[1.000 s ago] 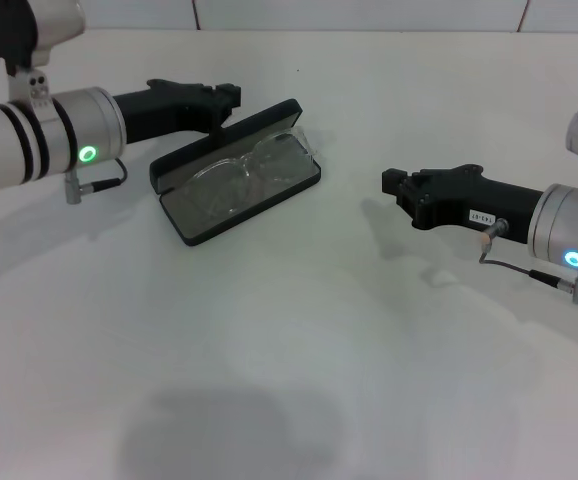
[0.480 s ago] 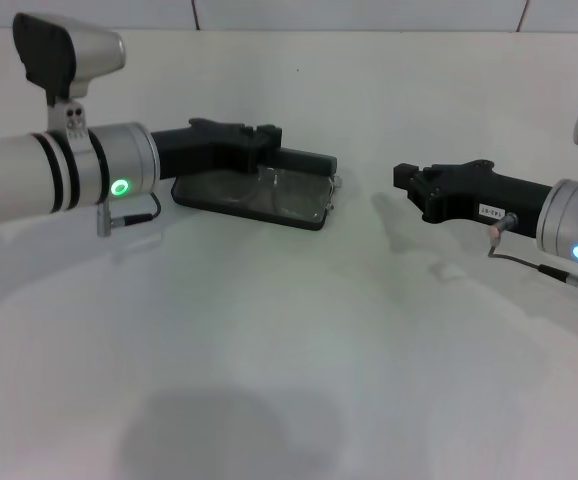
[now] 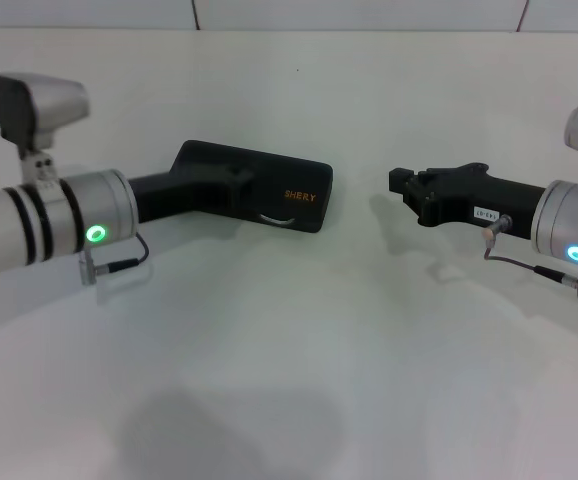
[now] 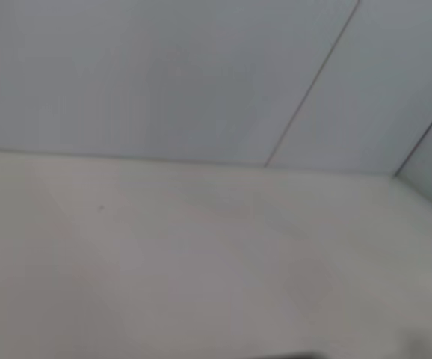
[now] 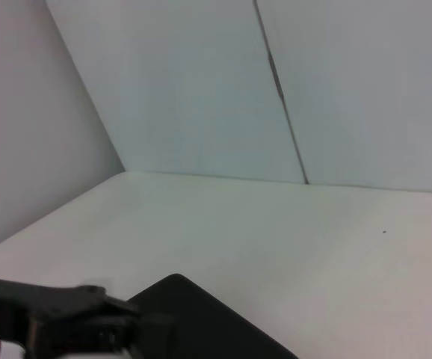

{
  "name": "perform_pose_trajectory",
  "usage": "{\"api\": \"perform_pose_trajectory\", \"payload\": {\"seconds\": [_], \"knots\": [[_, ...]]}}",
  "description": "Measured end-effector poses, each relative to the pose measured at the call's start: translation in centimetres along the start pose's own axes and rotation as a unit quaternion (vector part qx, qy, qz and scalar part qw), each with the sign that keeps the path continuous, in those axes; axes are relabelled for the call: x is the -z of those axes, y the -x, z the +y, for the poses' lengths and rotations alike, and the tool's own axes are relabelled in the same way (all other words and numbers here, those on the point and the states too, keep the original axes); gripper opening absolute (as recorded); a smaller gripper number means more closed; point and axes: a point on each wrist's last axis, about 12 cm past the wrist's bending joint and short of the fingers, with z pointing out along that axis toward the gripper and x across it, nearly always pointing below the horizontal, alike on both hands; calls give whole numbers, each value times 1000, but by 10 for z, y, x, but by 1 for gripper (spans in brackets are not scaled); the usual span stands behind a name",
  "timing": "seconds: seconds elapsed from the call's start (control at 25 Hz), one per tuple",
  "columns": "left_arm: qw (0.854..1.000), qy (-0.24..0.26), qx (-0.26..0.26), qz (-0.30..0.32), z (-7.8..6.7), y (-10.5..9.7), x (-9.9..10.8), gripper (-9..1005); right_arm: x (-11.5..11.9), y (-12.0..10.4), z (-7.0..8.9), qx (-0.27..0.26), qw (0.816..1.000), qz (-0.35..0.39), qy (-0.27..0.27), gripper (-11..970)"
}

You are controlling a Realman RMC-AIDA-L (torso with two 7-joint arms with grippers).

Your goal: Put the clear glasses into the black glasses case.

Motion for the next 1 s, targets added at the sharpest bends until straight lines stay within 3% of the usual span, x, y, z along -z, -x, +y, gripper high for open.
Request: {"api": "perform_pose_trajectory", "payload": {"seconds": [0.08,0.24,0.4,0.64,0.84,0.96,1.0], "knots": [[999,-30,-4,-33,-5,6,10,134,0,-1,0,0,1000,1,1,128],[983,-89,-75,-142,-19,14,43,140,1,-3,0,-3,1000,2,0,130],[968,-96,-117,-202,-23,7,59,145,4,-2,2,0,1000,-3,14,133],[966,-118,-151,-173,-26,-2,61,153,25,6,-3,20,996,-40,78,137],[962,-153,-196,-111,-31,-8,66,160,62,10,-10,93,980,-62,166,141],[963,-164,-198,-81,-31,-9,74,164,75,14,-13,110,975,-62,185,143],[964,-166,-196,-72,-30,-9,77,241,77,15,-12,118,972,-60,194,144]]}}
